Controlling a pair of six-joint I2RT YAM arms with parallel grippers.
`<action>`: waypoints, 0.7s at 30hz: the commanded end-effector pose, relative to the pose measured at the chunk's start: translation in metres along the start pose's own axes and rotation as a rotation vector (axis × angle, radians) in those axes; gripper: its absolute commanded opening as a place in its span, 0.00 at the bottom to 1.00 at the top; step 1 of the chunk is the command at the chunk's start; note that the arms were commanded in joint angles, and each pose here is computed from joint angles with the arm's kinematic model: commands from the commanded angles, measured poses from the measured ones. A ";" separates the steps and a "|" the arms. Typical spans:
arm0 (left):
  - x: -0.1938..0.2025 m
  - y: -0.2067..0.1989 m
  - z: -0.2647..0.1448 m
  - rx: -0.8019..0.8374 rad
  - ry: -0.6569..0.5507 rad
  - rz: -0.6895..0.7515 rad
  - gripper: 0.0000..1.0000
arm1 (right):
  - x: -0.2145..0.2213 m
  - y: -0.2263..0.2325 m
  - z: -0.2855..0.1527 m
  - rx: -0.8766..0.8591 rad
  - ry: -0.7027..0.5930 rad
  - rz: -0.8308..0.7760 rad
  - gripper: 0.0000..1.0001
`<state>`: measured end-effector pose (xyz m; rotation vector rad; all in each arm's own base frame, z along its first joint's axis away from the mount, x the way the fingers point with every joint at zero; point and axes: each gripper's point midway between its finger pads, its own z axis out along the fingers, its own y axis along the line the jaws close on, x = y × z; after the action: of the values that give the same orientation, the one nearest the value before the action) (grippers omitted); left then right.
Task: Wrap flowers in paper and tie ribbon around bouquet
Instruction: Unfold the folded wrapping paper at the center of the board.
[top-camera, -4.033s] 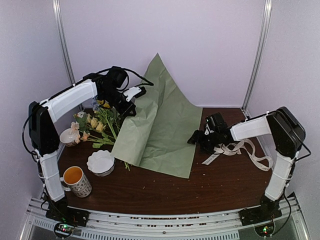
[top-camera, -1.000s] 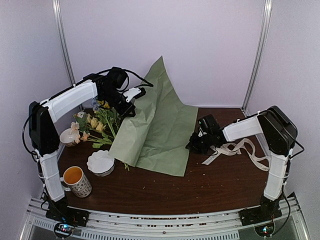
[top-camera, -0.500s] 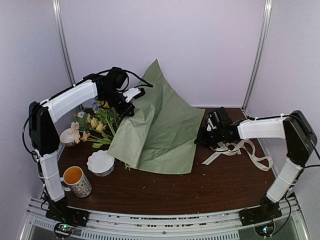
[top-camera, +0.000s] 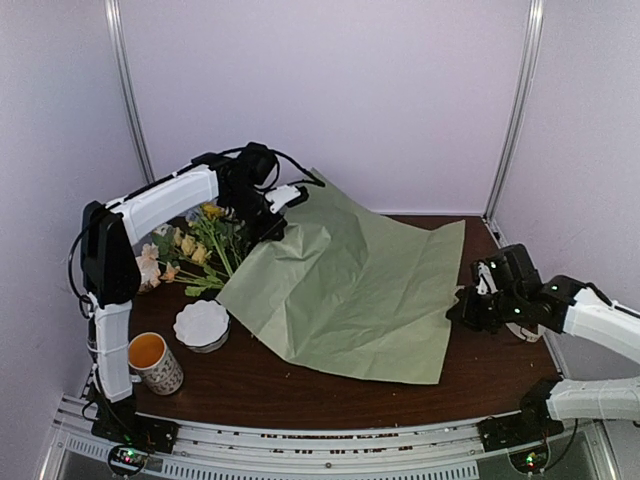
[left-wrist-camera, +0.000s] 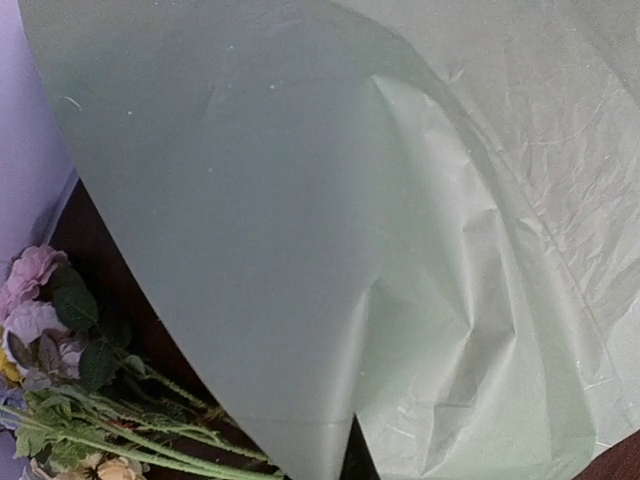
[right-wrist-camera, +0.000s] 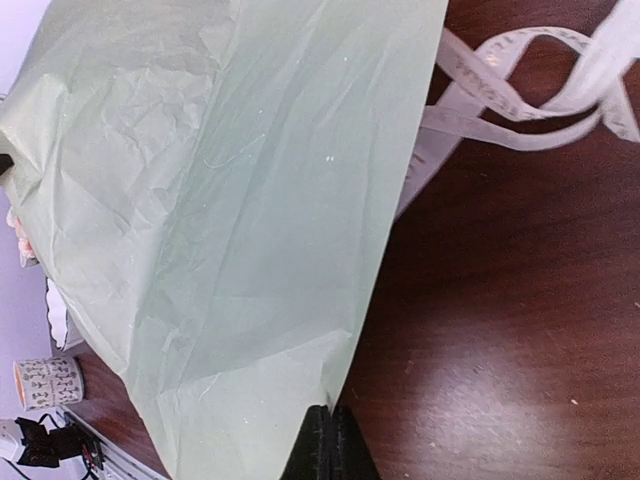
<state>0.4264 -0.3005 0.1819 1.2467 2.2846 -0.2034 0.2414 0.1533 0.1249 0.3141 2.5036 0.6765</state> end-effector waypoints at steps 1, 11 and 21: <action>-0.006 -0.012 0.025 0.012 0.030 0.044 0.00 | 0.027 -0.056 -0.028 0.176 -0.020 0.041 0.00; -0.022 -0.020 0.044 0.014 0.047 0.042 0.84 | 0.012 -0.086 -0.086 0.296 -0.198 0.068 0.41; 0.004 0.053 -0.032 -0.081 -0.053 -0.290 0.75 | -0.036 -0.044 -0.105 0.282 -0.260 -0.029 0.64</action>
<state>0.4341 -0.3149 0.1694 1.1887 2.3641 -0.2193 0.2014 0.0626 0.1940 0.4841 2.3232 0.3364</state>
